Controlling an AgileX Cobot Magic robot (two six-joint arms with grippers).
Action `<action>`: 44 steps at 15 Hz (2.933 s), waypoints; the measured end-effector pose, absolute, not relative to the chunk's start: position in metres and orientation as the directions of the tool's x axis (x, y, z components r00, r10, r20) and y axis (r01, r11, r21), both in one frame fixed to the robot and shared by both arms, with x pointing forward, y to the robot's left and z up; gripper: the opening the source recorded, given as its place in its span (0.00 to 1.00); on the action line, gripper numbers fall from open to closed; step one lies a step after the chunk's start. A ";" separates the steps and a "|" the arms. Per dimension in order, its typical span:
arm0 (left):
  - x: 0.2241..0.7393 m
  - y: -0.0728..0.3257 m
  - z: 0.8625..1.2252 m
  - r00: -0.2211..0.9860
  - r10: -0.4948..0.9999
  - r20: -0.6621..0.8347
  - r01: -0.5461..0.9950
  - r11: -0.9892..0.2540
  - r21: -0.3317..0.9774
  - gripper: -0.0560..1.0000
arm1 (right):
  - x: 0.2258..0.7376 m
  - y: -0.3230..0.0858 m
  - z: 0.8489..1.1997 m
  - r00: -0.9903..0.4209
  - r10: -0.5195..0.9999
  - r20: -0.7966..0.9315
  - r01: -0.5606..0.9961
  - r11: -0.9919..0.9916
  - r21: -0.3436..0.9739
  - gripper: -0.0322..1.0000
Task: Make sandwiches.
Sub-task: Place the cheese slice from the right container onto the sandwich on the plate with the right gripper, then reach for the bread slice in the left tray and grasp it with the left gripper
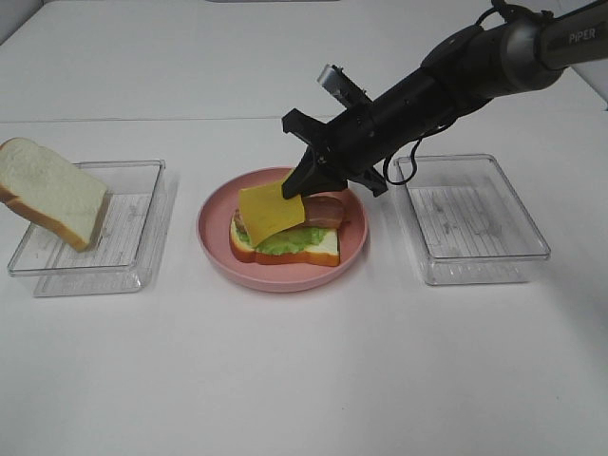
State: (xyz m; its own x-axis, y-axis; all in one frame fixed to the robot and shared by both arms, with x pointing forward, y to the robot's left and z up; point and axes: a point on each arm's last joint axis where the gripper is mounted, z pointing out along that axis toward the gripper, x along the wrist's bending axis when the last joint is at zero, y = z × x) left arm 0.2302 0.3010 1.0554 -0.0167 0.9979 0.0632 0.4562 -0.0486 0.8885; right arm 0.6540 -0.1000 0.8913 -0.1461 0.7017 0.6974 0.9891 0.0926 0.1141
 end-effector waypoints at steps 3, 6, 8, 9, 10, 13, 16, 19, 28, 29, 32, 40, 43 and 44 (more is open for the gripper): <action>0.230 0.301 1.055 -0.017 0.998 0.063 0.456 -0.049 0.889 0.98 | 0.654 -0.100 0.891 -0.149 0.704 0.694 0.989 0.095 0.116 0.05; 0.230 0.301 1.055 -0.017 0.998 0.063 0.456 -0.049 0.889 0.98 | 0.654 -0.101 0.890 -0.158 0.711 0.685 0.987 0.105 0.118 0.07; 0.230 0.301 1.055 -0.017 0.998 0.063 0.456 -0.049 0.889 0.98 | 0.654 -0.101 0.890 -0.161 0.714 0.682 0.987 0.109 0.119 0.10; 0.230 0.301 1.055 -0.017 0.998 0.063 0.456 -0.049 0.889 0.98 | 0.654 -0.101 0.890 -0.162 0.714 0.681 0.987 0.110 0.119 0.13; 0.230 0.301 1.055 -0.017 0.998 0.063 0.456 -0.049 0.889 0.98 | 0.654 -0.101 0.890 -0.162 0.714 0.681 0.987 0.110 0.119 0.18; 0.230 0.301 1.055 -0.017 0.998 0.063 0.456 -0.049 0.889 0.98 | 0.653 -0.102 0.890 -0.166 0.717 0.677 0.986 0.115 0.120 0.38; 0.230 0.301 1.055 -0.017 0.998 0.063 0.456 -0.049 0.889 0.98 | 0.653 -0.102 0.890 -0.166 0.717 0.677 0.986 0.115 0.120 0.55; 0.230 0.301 1.055 -0.017 0.998 0.063 0.456 -0.049 0.889 0.98 | 0.653 -0.103 0.902 -0.203 0.726 0.658 0.979 0.130 0.158 0.67; 0.230 0.301 1.055 -0.017 0.998 0.063 0.456 -0.049 0.889 0.98 | 0.640 -0.144 1.003 -0.225 0.928 0.299 0.938 0.123 0.323 0.95; 0.230 0.301 1.055 -0.017 0.998 0.063 0.456 -0.049 0.889 0.98 | 0.639 -0.149 1.008 -0.207 0.945 0.255 0.938 0.117 0.327 0.95; 0.230 0.301 1.055 -0.017 0.998 0.063 0.456 -0.049 0.889 0.98 | 0.634 -0.192 1.022 -0.096 0.992 0.088 0.961 0.069 0.269 0.95; 0.230 0.301 1.055 -0.017 0.998 0.063 0.456 -0.049 0.889 0.98 | 0.627 -0.299 1.019 0.039 0.997 0.066 0.998 -0.043 0.046 0.95; 0.230 0.301 1.055 -0.017 0.998 0.063 0.456 -0.049 0.889 0.98 | 0.602 -0.299 1.029 0.034 0.997 0.068 0.999 -0.037 0.036 0.95; 0.230 0.301 1.055 -0.017 0.998 0.063 0.456 -0.049 0.889 0.98 | 0.582 -0.298 1.038 0.035 0.997 0.073 0.998 -0.040 0.057 0.95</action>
State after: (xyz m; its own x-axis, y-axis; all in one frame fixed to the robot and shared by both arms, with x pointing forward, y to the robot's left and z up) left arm 0.2302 0.3010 1.0554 -0.0167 0.9979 0.0632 0.4562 -0.0486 0.8885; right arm 0.5821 -0.2979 1.0377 0.0354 0.9967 0.0726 0.9976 -0.0396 0.0572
